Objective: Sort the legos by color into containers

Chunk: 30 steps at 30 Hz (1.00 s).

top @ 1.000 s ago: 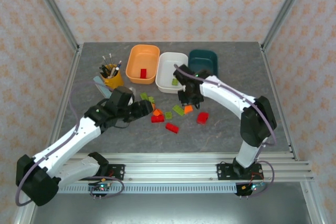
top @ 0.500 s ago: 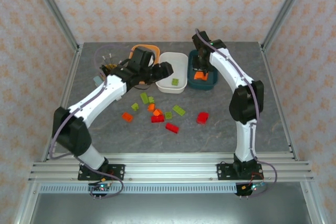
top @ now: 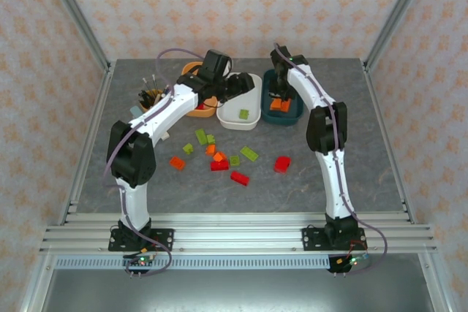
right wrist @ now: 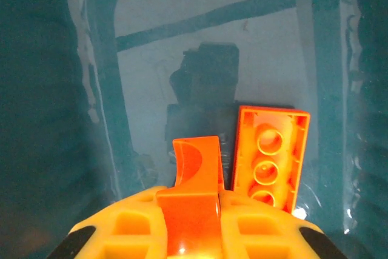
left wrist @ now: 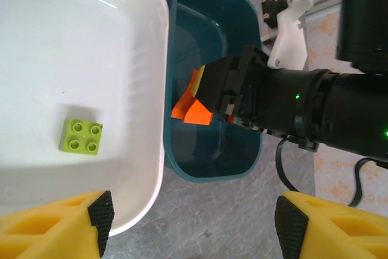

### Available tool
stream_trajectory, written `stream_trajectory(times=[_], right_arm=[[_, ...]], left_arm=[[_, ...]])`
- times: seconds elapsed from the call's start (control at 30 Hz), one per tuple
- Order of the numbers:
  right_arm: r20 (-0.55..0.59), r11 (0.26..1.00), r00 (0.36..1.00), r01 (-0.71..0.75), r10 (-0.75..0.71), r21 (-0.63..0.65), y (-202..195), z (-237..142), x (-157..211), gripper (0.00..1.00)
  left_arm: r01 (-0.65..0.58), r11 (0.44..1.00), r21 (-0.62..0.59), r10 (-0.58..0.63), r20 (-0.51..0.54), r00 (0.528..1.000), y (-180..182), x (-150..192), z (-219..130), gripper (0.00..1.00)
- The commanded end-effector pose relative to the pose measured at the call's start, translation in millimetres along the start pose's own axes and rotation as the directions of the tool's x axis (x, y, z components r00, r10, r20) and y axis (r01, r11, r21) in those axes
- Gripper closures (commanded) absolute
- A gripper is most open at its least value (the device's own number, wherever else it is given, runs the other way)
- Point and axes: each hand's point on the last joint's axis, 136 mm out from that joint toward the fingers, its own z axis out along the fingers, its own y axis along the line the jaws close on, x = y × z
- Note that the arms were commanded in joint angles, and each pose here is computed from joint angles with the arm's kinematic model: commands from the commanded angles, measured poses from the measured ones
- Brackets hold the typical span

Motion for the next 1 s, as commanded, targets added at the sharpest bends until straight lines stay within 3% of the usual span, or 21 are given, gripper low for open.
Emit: stream_trajectory(times=[0.0,0.27,0.57,0.77,0.97], right_arm=[[-0.045,1.0,0.999,-0.029,0.029,0.002,-3,8,5,0.79],[-0.039,0.999,0.998,-0.039,0.038,-0.024,2,-3,3,0.53],[0.141,0.99,0.99,0.037,-0.018,-0.135,32,-105,-3,0.46],[0.223,0.945,0.97,0.16,-0.096,-0.286,56,-152,66,0.47],[0.195,0.838,0.953,0.298,-0.232,-0.458,59,-151,194,0.44]], left_arm=[[-0.03,1.0,-0.005,0.03,-0.011,1.0,-1,-1,-2,0.26],[-0.029,0.998,-0.047,0.029,-0.01,1.0,11,11,-21,0.26],[-0.104,0.974,-0.2,0.087,-0.09,0.992,51,67,-75,0.27],[-0.288,0.91,-0.298,0.223,-0.232,0.947,96,131,-108,0.29],[-0.527,0.821,-0.22,0.397,-0.444,0.803,133,182,-112,0.31]])
